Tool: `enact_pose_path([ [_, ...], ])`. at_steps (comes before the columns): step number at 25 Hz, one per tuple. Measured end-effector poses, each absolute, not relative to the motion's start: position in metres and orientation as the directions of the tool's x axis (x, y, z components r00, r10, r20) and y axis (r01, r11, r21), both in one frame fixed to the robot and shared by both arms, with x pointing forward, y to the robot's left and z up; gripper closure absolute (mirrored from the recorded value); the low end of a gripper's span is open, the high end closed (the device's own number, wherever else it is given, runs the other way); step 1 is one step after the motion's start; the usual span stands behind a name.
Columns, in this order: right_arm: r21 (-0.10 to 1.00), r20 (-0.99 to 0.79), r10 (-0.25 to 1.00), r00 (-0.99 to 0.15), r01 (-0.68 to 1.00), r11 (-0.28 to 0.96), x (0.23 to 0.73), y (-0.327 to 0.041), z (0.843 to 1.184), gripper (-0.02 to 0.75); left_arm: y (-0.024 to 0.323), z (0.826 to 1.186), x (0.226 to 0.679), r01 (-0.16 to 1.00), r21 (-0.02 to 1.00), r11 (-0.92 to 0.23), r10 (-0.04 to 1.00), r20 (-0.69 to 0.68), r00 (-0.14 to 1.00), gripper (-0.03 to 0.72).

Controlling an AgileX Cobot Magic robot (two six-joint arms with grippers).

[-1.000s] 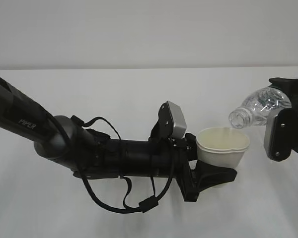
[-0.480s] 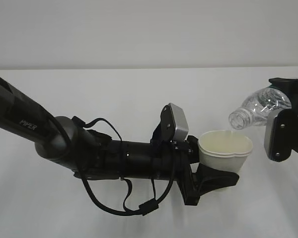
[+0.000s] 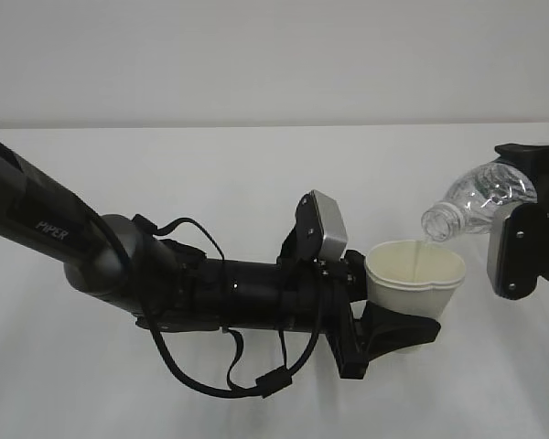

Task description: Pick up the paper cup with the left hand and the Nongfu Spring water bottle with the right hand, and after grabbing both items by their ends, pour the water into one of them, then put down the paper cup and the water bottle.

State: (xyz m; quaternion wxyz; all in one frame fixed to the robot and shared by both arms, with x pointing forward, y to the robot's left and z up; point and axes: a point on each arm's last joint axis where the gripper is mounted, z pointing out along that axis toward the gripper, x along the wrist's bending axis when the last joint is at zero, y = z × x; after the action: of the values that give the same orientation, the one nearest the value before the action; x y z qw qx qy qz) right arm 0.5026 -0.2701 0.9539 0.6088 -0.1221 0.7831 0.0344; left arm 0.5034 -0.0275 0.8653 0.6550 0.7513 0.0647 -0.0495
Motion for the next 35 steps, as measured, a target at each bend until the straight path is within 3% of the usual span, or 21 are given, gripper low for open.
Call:
enact_pose_path([
  [35, -0.135, -0.957, -0.19, -0.22, -0.242, 0.961, 0.503, -0.2702, 0.9541, 0.288, -0.0273, 0.8604, 0.5034, 0.174, 0.975, -0.136, 0.036, -0.17, 0.985, 0.253],
])
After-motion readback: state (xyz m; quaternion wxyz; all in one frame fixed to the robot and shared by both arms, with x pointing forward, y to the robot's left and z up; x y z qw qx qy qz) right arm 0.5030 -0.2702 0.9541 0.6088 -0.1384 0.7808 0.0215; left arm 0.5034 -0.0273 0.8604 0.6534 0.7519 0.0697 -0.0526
